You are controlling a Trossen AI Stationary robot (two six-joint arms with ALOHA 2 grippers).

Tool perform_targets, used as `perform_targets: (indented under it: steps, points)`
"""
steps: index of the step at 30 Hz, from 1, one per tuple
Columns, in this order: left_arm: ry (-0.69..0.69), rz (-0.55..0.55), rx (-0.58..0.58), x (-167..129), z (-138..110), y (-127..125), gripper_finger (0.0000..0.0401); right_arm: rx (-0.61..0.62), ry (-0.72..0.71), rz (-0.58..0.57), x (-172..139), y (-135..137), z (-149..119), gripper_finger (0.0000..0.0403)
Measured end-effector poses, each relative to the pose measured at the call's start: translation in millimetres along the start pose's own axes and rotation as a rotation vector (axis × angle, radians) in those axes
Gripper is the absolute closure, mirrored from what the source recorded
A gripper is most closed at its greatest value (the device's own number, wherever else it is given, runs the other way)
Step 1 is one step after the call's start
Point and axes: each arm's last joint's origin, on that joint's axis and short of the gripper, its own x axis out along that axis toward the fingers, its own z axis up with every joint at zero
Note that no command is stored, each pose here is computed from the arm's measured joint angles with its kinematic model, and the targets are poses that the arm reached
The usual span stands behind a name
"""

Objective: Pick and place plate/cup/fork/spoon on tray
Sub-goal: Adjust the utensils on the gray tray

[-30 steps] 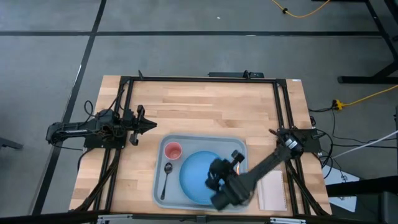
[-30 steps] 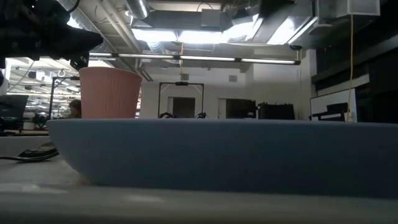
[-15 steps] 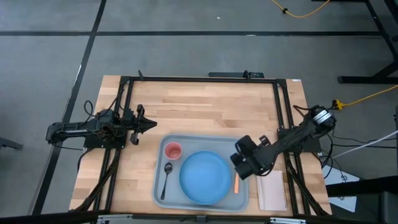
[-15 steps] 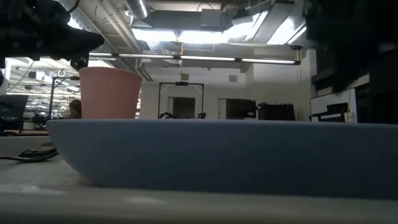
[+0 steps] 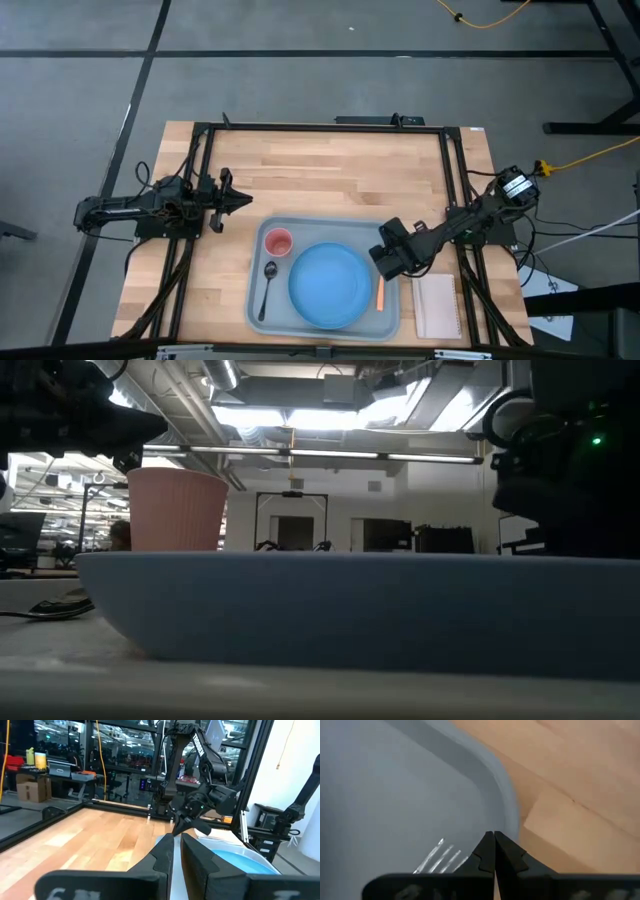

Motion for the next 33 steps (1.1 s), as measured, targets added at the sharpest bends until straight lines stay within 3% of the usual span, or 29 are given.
perform_targets:
  steps: [13, 33]
  points:
    - [0.000, 0.000, 0.000, 0, 0, 0, 0.0374, -0.200, 0.003, 0.063, 4, 7, 3, 0.0402]
    - [0.000, 0.000, 0.000, 0, 0, 0, 0.0374, -0.207, 0.042, 0.144, 2, 15, 2, 0.0402]
